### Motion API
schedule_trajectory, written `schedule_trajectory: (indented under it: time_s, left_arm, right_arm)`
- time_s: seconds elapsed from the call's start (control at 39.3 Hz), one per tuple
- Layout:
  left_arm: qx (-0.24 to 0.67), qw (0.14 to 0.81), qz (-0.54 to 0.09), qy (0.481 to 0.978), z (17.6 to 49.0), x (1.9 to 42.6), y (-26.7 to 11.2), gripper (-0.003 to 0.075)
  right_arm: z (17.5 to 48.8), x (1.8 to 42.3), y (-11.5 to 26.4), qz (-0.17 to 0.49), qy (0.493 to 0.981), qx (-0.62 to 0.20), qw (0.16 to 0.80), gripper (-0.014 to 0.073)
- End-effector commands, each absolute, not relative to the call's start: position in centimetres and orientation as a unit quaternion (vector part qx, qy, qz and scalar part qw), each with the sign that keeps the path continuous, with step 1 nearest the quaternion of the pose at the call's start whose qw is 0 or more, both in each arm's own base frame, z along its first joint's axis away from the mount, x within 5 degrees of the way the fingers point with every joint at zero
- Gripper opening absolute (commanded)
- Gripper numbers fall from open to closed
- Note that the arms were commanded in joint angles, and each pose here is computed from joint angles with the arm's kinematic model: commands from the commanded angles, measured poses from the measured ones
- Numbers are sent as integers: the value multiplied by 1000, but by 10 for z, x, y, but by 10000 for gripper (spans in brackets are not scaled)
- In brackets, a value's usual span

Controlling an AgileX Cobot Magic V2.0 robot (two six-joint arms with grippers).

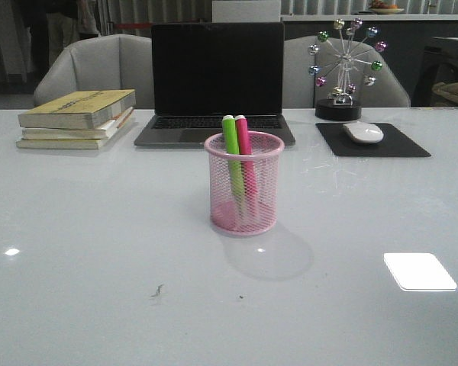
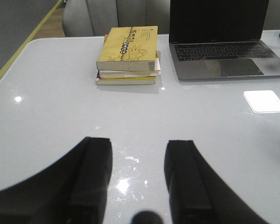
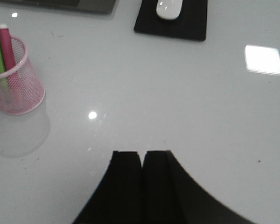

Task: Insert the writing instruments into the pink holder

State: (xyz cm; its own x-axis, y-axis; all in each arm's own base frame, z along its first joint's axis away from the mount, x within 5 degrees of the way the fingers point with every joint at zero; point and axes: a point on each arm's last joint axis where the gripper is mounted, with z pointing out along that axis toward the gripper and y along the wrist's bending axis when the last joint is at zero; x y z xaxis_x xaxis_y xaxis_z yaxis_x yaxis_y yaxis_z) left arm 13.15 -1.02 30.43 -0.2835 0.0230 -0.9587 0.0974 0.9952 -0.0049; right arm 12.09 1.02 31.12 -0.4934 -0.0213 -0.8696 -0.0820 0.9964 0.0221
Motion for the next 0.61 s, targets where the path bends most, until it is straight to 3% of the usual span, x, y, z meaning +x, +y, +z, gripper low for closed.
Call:
schedule_trajectory:
  time_s: [0.0,0.1,0.41,0.58]
  left_arm:
    - [25,641,-29,766,322,133,-8,340]
    - [25,641,-29,766,322,133,-8,340]
    - [25,641,-29,766,322,133,-8,340]
    - [25,641,-29,766,322,133,-8,340]
  right_arm:
    - [333,115,8,9,820,-43,571,30]
    - [329,104,6,2,806,-46,590,30]
    - [266,68,5,11,720,-38,693,30]
    - [228,59,4,11,711,-37,703,30]
